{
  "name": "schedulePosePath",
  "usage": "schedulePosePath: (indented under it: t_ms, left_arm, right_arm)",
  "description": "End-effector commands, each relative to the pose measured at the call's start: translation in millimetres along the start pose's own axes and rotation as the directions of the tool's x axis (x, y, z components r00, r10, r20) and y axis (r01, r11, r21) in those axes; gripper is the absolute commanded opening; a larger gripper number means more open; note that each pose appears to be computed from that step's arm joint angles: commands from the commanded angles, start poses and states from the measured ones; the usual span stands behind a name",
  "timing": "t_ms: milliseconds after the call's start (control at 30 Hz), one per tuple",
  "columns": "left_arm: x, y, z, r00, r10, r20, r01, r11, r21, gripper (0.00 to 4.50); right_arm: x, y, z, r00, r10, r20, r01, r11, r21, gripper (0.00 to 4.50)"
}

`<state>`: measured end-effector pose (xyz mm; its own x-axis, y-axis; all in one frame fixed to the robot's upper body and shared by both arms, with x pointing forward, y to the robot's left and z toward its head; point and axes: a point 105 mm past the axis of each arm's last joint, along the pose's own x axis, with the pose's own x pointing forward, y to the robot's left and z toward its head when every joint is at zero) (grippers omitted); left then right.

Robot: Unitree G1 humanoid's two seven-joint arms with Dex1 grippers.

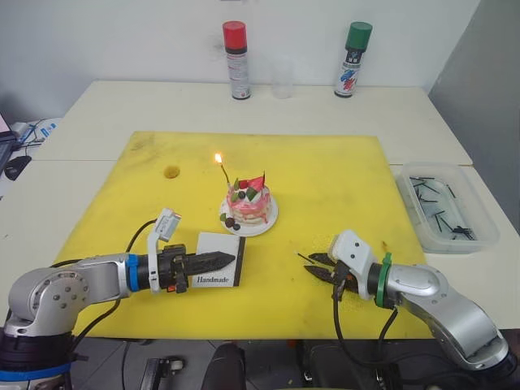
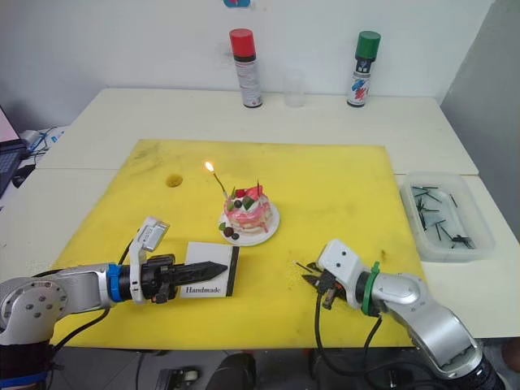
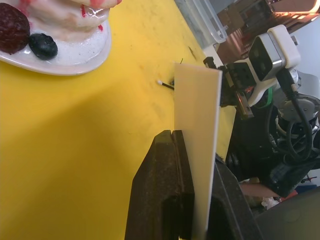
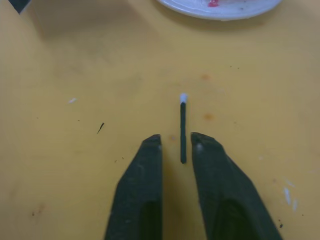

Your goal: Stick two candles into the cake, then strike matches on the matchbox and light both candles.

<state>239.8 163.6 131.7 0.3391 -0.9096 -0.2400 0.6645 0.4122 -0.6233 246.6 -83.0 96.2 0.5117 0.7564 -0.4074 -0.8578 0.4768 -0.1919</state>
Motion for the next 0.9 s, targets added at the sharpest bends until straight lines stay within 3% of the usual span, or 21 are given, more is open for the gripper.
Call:
schedulePosePath:
  t_ms: [33,300,467,767,900]
  left_arm:
    - [-1.6,-4.9,5.0,1.000,-0.007,-0.005,0.007,0.999,0.032,0.00]
    - [0.6,-6.2,5.9,1.000,-0.010,-0.007,0.010,0.999,0.036,0.00]
    - [0.8,-6.1,6.7,1.000,-0.010,-0.010,0.010,0.999,0.035,0.00]
    - [1.2,-6.6,8.2,1.000,-0.010,-0.010,0.010,0.999,0.039,0.00]
    - [1.2,-6.5,8.0,1.000,-0.008,-0.011,0.009,0.999,0.037,0.00]
  right_arm:
    - [-0.4,4.3,11.2,0.998,0.010,0.064,-0.007,0.999,-0.037,2.43]
    - [5.8,-5.2,12.7,0.981,-0.095,0.167,0.092,0.995,0.023,2.43]
    - [11.1,-10.7,3.3,0.971,-0.174,0.161,0.162,0.983,0.084,2.43]
    - [13.4,-2.0,-9.2,0.976,-0.174,0.128,0.157,0.979,0.132,2.43]
    - [17.0,0.1,-7.9,0.976,-0.180,0.121,0.160,0.974,0.158,1.49]
